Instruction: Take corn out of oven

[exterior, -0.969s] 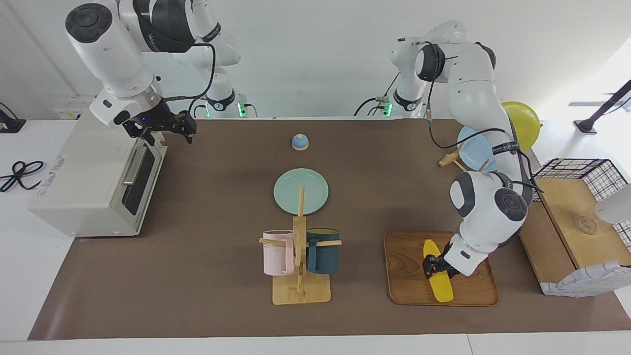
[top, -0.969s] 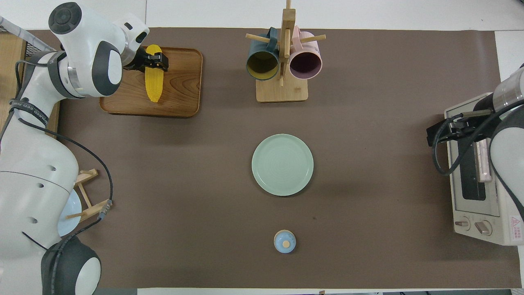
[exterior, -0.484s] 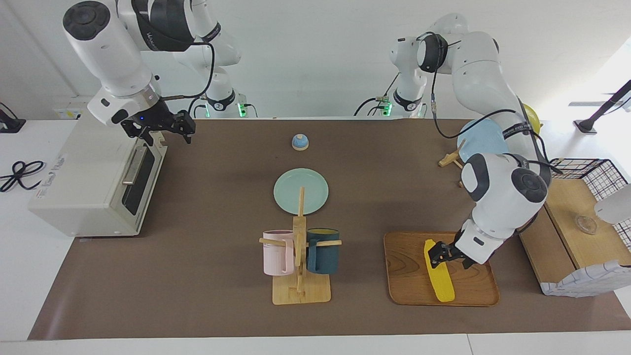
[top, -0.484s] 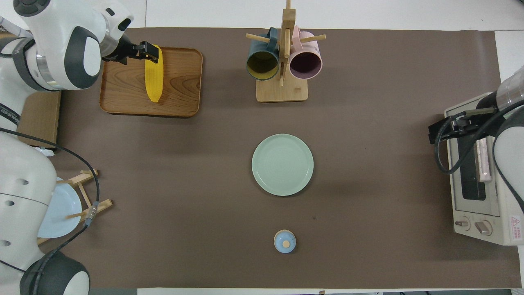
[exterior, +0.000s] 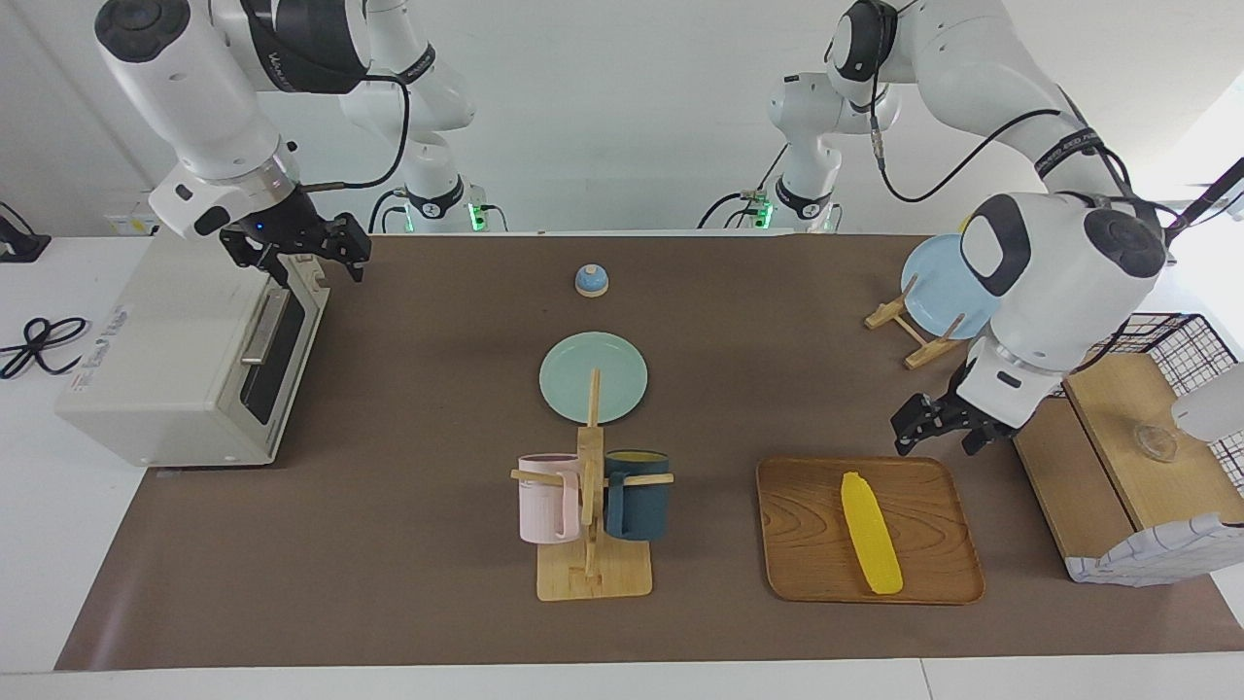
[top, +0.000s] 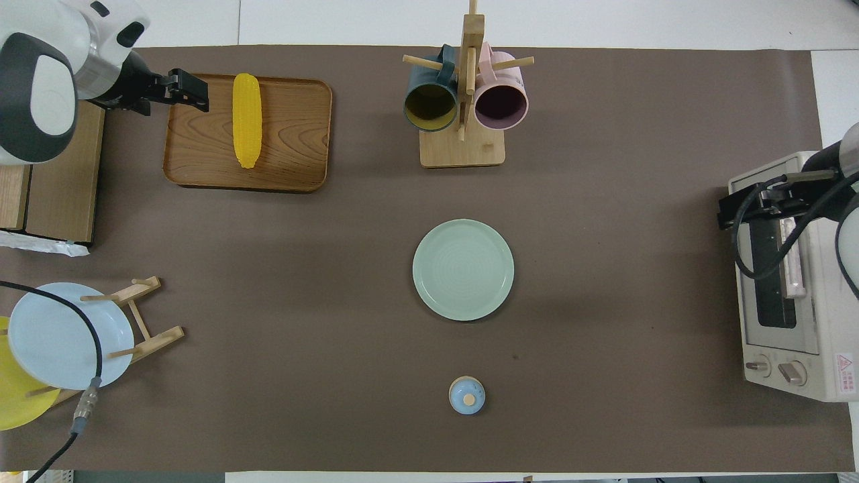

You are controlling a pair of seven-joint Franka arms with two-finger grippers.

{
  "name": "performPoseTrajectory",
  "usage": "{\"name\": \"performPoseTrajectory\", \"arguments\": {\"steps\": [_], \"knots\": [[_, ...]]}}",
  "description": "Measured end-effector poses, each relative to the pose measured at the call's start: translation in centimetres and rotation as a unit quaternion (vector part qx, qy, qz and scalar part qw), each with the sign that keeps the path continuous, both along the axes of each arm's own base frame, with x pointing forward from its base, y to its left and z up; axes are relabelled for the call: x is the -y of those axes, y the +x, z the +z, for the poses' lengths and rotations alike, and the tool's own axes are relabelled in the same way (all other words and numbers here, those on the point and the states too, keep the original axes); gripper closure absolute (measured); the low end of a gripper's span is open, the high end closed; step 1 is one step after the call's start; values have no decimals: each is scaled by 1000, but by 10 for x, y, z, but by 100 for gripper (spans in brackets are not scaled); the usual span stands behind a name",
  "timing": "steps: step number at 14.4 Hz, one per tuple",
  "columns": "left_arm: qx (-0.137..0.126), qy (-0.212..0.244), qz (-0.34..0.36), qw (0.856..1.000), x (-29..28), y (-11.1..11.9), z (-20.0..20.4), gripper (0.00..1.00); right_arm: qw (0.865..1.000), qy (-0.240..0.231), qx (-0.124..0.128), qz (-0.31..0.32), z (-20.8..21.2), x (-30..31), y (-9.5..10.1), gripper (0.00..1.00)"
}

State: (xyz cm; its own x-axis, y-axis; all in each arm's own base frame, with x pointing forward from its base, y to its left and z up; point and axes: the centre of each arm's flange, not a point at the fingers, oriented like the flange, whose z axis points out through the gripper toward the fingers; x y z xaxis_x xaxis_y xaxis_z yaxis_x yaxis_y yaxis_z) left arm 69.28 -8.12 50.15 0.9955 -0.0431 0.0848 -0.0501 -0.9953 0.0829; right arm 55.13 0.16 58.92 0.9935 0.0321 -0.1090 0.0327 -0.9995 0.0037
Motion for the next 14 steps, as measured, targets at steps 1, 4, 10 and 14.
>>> {"name": "performPoseTrajectory", "arguments": {"steps": [1, 4, 10, 14], "knots": [[-8, 1, 0, 1000, -3, -9, 13, 0, 1000, 0, 0, 0, 0, 0, 0, 0], [-32, 11, -2, 999, -10, -37, 49, 0, 1000, 0, 0, 0, 0, 0, 0, 0], [-66, 23, 9, 998, -39, -117, 85, 0, 1000, 0, 1, 0, 1, 0, 0, 0], [-82, 22, 9, 996, -42, -142, 75, 0, 1000, 0, 1, 0, 1, 0, 0, 0]]}}
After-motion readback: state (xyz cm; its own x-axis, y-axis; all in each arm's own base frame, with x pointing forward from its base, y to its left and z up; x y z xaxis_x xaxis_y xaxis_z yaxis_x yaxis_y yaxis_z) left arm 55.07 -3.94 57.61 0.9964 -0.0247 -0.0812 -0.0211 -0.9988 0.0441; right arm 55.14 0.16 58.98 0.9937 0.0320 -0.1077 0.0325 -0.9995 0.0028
